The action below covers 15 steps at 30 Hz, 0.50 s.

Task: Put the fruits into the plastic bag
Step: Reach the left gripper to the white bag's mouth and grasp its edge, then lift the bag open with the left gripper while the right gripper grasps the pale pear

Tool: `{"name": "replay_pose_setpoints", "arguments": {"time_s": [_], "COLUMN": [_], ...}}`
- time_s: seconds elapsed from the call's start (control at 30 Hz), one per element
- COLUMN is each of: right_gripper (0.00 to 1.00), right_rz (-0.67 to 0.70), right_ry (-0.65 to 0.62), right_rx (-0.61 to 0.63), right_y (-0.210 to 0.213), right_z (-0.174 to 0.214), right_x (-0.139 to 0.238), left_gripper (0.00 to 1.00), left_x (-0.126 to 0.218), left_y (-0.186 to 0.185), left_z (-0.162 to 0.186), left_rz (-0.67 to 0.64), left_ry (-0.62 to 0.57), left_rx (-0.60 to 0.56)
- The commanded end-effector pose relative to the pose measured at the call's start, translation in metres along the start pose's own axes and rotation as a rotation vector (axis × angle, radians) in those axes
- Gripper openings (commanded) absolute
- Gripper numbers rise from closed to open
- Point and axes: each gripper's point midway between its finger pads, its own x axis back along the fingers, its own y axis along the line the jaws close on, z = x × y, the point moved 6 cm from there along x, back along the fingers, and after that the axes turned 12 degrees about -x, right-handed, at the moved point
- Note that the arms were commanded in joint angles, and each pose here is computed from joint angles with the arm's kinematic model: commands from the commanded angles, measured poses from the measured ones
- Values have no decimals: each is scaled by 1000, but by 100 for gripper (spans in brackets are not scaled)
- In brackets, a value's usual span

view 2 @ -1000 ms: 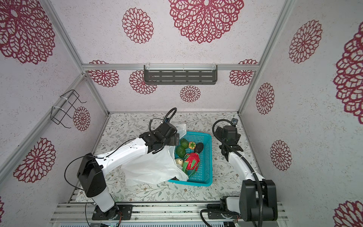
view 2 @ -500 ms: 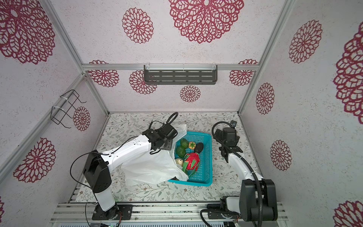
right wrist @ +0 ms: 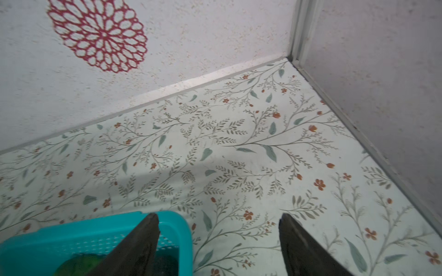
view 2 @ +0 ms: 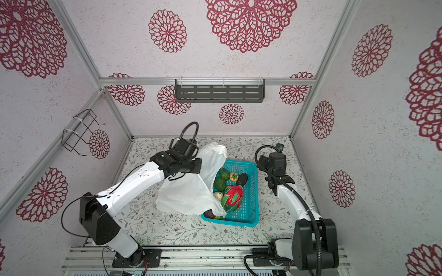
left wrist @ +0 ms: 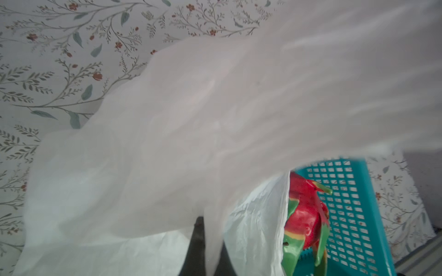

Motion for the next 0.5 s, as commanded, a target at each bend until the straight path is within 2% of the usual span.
{"name": "replay_pose_setpoints", "arguments": {"time_s": [0.0,0.1,0.27,0.47], "right_gripper": [80,80,81,81], "right_rz": [-115,-171,-287,-438], "right_ry": [-1,18,62,228], "right_rx": [2,27,38,67], "right_y": [34,53,77,97], "right_z": [-12,-7,0,34], "right_x": [12,19,32,44], "left_gripper": [0,0,0,0], "left_x": [18,25,38,51], "left_y": [6,13,23,36], "left_z": [-14,-19,-31,-41], "left_rz": [91,111,209,218], "left_ry": [-18,-17,-95,-171], "left_rx": [-39,-48,50,141]}}
